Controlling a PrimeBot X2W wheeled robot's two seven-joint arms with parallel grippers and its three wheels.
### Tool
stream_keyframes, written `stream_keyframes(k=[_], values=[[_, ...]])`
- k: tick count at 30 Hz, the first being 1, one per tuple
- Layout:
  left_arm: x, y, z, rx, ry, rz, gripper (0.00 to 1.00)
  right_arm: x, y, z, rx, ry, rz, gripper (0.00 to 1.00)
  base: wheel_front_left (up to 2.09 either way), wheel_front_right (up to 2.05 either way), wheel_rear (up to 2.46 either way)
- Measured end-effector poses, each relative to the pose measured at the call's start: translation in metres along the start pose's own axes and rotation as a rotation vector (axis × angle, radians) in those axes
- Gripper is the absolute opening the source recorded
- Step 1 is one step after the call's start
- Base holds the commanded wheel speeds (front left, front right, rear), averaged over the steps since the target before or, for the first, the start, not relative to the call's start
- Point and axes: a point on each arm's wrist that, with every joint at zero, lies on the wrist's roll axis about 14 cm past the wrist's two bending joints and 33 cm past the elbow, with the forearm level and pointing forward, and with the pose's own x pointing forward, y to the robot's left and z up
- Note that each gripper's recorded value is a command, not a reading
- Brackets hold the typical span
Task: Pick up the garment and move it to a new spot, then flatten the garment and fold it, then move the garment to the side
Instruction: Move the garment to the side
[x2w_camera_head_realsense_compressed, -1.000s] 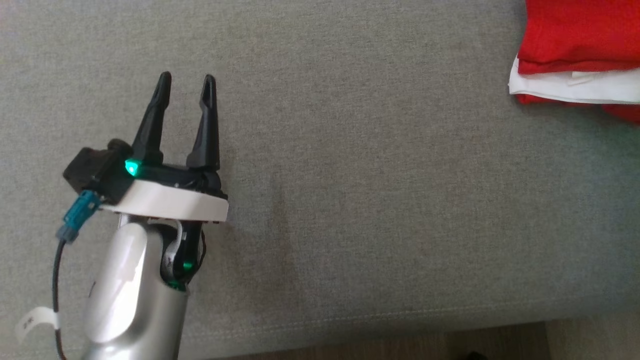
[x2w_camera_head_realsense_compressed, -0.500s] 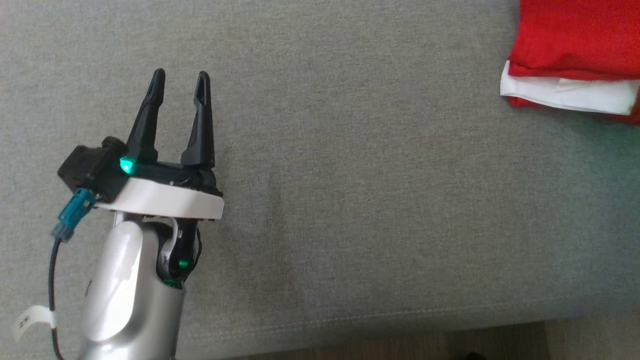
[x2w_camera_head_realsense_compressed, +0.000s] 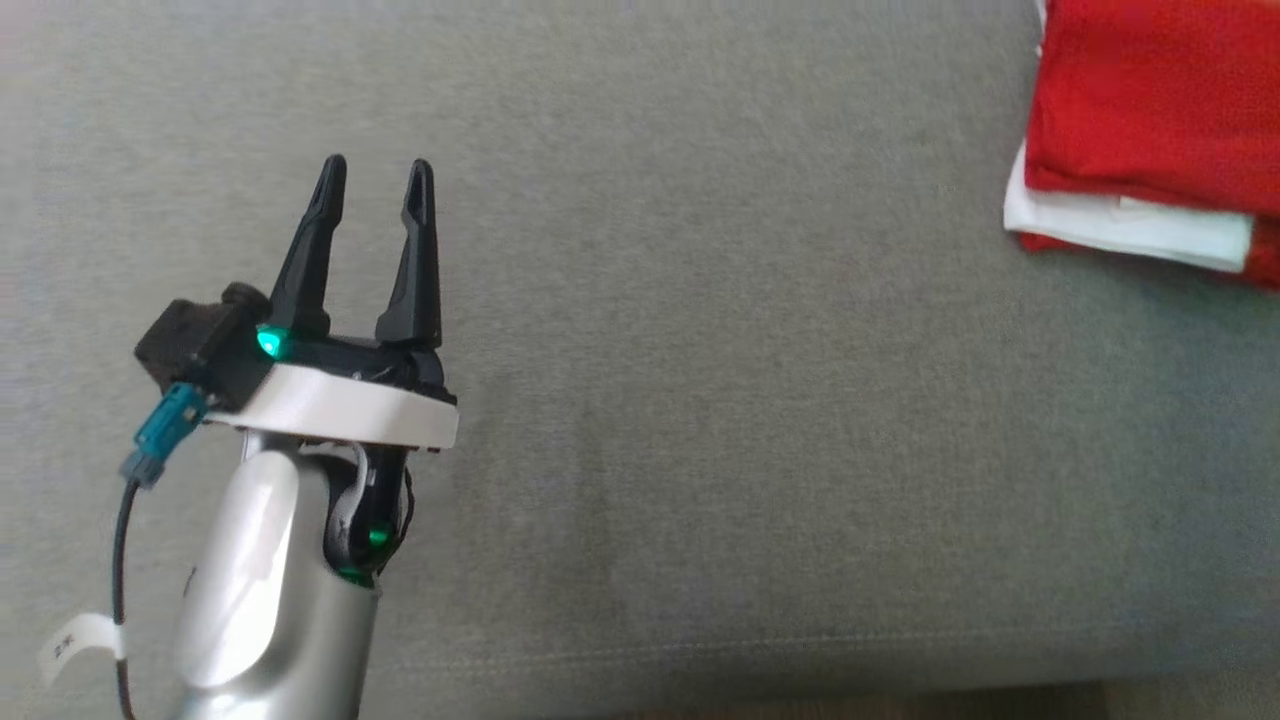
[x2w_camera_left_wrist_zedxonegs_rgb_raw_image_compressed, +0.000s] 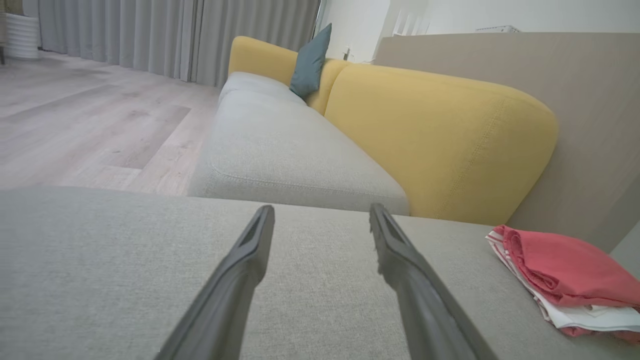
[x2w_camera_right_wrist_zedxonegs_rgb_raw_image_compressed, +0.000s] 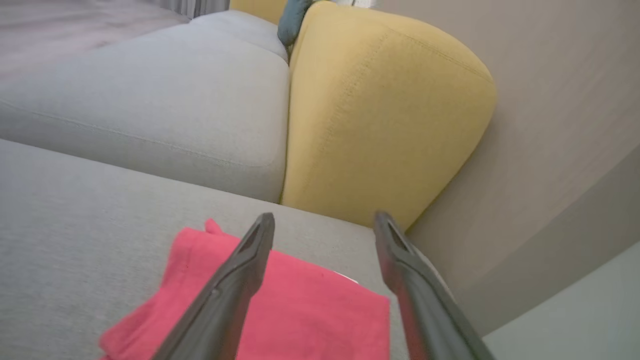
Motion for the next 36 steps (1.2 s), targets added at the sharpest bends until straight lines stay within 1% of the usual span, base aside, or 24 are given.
stream_keyframes(k=[4,9,12,17,19,22,24,27,31,36], values=[[-0.014,0.008,0.016,0.013,-0.026,0.040,1.00,-0.002,0.030,0.028,0.039,-0.078,0.063,1.00,0.00,0.00,0.00],[-0.037,0.022,0.032,0.021,-0.051,0.106,1.00,-0.015,0.082,0.073,0.167,-0.237,0.178,1.00,0.00,0.00,0.00],[-0.051,0.028,0.042,0.026,-0.069,0.139,1.00,-0.031,0.108,0.082,0.252,-0.298,0.225,1.00,0.00,0.00,0.00],[-0.073,0.030,0.052,0.053,-0.083,0.165,1.00,-0.061,0.140,0.069,0.370,-0.324,0.269,1.00,0.00,0.00,0.00],[-0.082,0.030,0.054,0.055,-0.086,0.173,1.00,-0.073,0.142,0.062,0.414,-0.337,0.267,1.00,0.00,0.00,0.00],[-0.099,0.030,0.052,0.041,-0.078,0.194,1.00,-0.090,0.145,0.047,0.435,-0.347,0.265,1.00,0.00,0.00,0.00],[-0.110,0.028,0.047,0.025,-0.067,0.201,1.00,-0.101,0.149,0.033,0.491,-0.326,0.273,1.00,0.00,0.00,0.00],[-0.121,0.024,0.040,0.019,-0.046,0.204,1.00,-0.114,0.152,0.018,0.534,-0.303,0.273,1.00,0.00,0.00,0.00],[-0.127,0.017,0.038,0.016,-0.040,0.195,1.00,-0.123,0.152,0.015,0.543,-0.304,0.274,1.00,0.00,0.00,0.00],[-0.125,0.010,0.045,0.028,-0.062,0.170,1.00,-0.132,0.149,0.013,0.553,-0.311,0.267,1.00,0.00,0.00,0.00]])
